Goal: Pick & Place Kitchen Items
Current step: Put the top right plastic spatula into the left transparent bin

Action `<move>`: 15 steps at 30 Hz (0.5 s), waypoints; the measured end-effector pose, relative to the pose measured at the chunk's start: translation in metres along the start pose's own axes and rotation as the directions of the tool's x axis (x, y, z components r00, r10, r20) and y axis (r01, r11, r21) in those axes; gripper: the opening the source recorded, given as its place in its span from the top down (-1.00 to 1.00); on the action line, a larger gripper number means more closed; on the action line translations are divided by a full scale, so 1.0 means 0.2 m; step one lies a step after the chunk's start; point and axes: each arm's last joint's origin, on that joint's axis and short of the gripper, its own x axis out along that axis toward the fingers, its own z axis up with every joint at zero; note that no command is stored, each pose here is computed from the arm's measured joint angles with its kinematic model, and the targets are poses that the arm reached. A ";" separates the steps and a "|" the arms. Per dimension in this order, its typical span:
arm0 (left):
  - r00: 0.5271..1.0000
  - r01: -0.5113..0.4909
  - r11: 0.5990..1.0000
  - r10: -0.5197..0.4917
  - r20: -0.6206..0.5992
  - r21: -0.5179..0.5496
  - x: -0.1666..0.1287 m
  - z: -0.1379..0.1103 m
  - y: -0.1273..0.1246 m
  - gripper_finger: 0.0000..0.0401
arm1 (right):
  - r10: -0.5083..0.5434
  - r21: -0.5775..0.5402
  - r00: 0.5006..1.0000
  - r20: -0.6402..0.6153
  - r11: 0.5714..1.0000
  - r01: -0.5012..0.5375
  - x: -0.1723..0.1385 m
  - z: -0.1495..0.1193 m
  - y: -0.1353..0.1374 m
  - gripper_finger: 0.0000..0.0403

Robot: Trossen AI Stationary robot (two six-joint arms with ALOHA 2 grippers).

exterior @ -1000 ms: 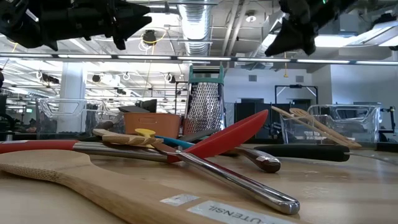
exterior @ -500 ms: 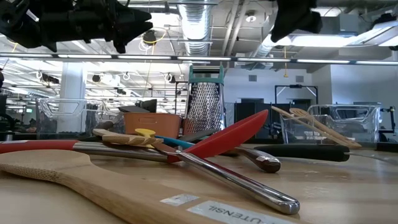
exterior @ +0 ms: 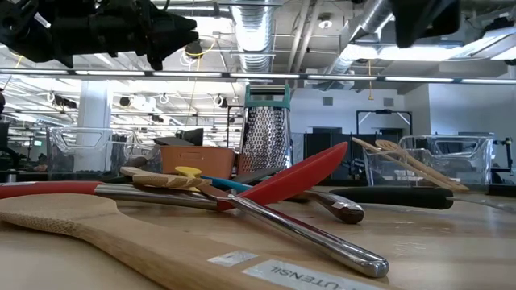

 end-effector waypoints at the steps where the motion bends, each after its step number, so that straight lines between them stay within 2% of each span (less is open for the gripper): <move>1: 1.000 0.000 1.000 0.000 0.001 0.000 0.00 0.00 0.00 0.35 | -0.010 0.000 1.000 -0.009 1.000 0.010 0.02 -0.01 0.01 1.00; 5: 1.000 0.000 1.000 0.000 0.001 0.000 0.00 0.00 0.00 0.35 | -0.053 0.035 0.998 -0.043 0.998 0.054 0.12 -0.05 0.06 0.99; 8: 1.000 0.000 1.000 0.000 0.001 0.000 0.00 0.00 0.00 0.35 | -0.068 0.086 0.990 -0.122 0.993 0.079 0.20 -0.07 0.08 0.92; 12: 1.000 0.000 1.000 0.000 -0.007 0.000 0.00 0.00 0.00 0.35 | -0.087 0.101 0.968 -0.237 0.988 0.114 0.30 -0.10 0.10 0.74; 15: 1.000 0.000 1.000 0.000 -0.007 0.000 0.00 0.00 0.00 0.35 | -0.124 0.061 0.954 -0.272 0.987 0.146 0.36 -0.08 0.09 0.59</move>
